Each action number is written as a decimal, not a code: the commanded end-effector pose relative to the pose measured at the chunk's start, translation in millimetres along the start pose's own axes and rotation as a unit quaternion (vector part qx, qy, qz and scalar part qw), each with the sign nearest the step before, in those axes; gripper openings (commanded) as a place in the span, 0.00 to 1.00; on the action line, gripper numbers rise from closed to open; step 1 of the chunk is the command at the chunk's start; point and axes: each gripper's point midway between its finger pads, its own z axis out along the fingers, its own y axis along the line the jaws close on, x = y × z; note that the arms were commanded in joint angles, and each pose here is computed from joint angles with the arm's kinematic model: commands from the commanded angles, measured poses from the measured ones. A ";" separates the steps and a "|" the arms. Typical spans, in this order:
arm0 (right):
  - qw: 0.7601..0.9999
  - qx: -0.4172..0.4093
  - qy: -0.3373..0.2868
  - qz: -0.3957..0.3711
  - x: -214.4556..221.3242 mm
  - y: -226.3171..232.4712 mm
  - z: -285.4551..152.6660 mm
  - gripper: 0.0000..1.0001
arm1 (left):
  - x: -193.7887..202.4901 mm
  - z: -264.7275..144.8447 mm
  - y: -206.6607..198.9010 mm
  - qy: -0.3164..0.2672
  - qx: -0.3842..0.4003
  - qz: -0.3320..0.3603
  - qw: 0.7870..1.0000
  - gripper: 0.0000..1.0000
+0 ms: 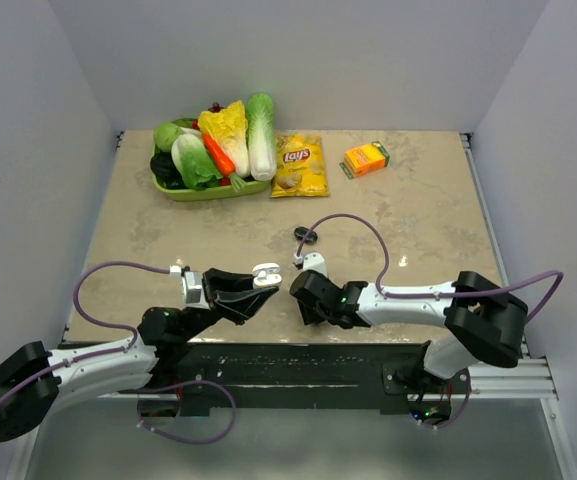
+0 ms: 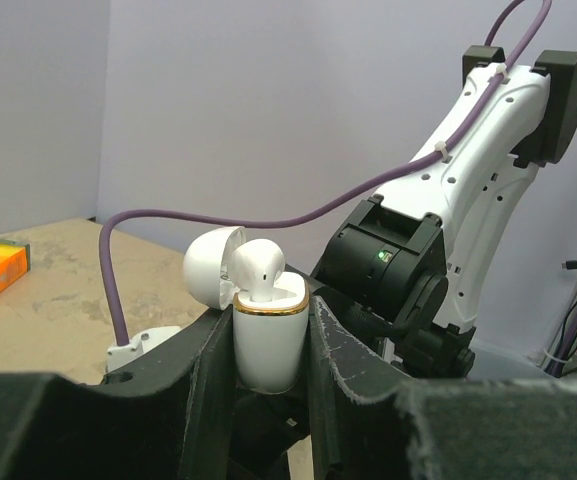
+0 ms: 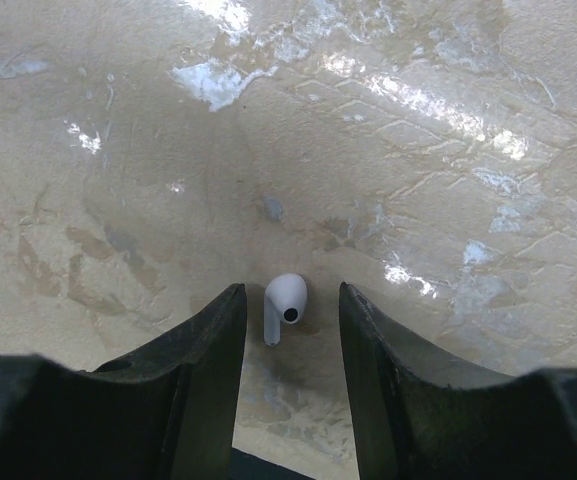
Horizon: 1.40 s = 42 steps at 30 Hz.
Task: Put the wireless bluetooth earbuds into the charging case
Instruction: Pick up the earbud from the center of the board.
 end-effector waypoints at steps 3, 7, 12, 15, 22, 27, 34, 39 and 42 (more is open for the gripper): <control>0.998 0.047 0.038 -0.021 24.0 -19.3 1.0 0.45 | -25.6 -3.6 -11.0 -0.059 0.022 0.005 0.998 0.00; 0.998 0.042 0.039 -0.022 23.8 -14.8 3.8 0.45 | -27.1 -4.8 -11.4 -0.062 0.022 0.005 0.998 0.00; 0.998 0.038 0.041 -0.028 22.0 -7.6 7.5 0.44 | -27.1 -6.1 -11.3 -0.063 0.021 0.006 0.998 0.00; 0.998 0.041 0.040 -0.032 20.8 -5.5 7.8 0.43 | -27.2 -6.6 -11.1 -0.063 0.020 0.006 0.998 0.00; 0.997 0.044 0.048 -0.035 29.0 -9.6 7.1 0.37 | -25.1 -7.6 -9.6 -0.060 0.017 0.007 0.998 0.00; 0.997 0.044 0.049 -0.033 31.1 -10.4 3.9 0.32 | -25.2 -8.2 -10.0 -0.061 0.018 0.006 0.998 0.00; 0.998 0.038 0.048 -0.029 31.6 -7.8 0.6 0.19 | -25.8 -9.0 -10.7 -0.063 0.019 0.005 0.998 0.00; 0.999 0.033 0.038 -0.021 25.3 -5.7 -3.8 0.00 | -25.2 -8.7 -10.5 -0.061 0.019 0.005 0.998 0.00; 0.999 0.026 0.029 -0.013 19.4 -1.9 -7.1 0.00 | -24.4 -8.2 -10.3 -0.060 0.018 0.004 0.998 0.00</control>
